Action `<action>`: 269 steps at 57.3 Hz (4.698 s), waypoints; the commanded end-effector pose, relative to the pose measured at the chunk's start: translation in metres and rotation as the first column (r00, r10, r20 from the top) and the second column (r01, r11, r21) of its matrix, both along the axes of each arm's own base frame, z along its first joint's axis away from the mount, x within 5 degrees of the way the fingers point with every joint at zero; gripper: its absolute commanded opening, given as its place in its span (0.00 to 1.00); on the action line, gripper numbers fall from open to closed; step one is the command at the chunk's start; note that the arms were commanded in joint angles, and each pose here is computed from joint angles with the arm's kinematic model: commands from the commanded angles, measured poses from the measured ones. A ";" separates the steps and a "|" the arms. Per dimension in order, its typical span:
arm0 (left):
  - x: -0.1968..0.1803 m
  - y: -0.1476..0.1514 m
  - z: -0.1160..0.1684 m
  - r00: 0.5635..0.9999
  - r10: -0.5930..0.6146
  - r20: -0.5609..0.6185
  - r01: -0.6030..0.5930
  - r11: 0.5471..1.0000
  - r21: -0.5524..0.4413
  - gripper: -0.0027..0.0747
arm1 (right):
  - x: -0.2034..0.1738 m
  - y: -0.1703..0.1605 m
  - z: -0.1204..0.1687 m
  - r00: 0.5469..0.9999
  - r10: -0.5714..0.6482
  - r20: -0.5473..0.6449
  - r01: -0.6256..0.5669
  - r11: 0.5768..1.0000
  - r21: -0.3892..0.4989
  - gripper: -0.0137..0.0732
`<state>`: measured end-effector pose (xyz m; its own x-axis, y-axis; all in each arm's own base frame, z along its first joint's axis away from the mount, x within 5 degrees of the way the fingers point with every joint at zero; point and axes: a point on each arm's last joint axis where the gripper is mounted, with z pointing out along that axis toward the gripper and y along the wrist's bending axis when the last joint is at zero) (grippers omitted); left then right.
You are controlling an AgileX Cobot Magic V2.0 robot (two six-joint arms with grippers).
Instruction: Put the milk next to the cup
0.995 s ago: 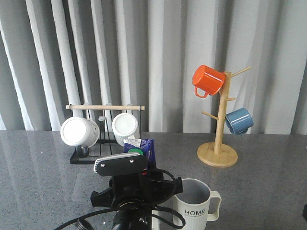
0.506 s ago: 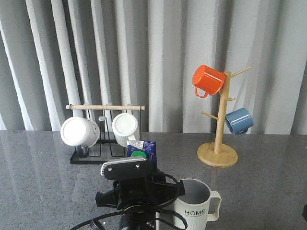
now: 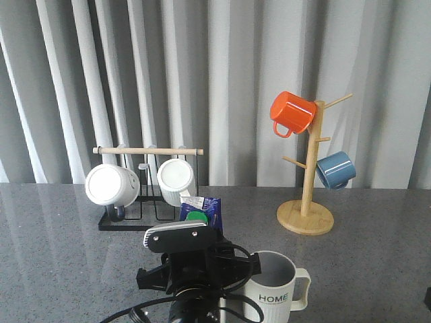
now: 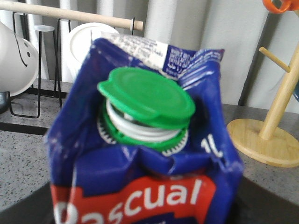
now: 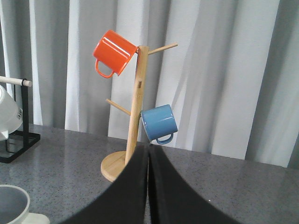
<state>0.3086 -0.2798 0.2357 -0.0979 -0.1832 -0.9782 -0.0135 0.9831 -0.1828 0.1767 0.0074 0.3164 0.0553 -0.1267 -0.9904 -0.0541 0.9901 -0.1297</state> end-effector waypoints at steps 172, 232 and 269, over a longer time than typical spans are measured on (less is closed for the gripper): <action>-0.137 0.183 0.265 0.928 0.148 0.342 -0.055 0.962 -0.267 0.02 | -0.001 0.000 0.016 0.994 0.006 0.105 -0.005 1.000 -0.007 0.15; -0.181 0.228 0.096 0.915 -0.370 0.162 0.346 0.925 0.159 0.03 | -0.001 0.000 0.016 0.994 0.006 0.105 -0.005 1.000 -0.007 0.15; -0.243 0.277 -0.002 0.968 -0.046 0.245 0.028 0.997 0.078 0.03 | -0.001 0.000 0.016 0.994 0.006 0.105 -0.005 1.000 -0.007 0.15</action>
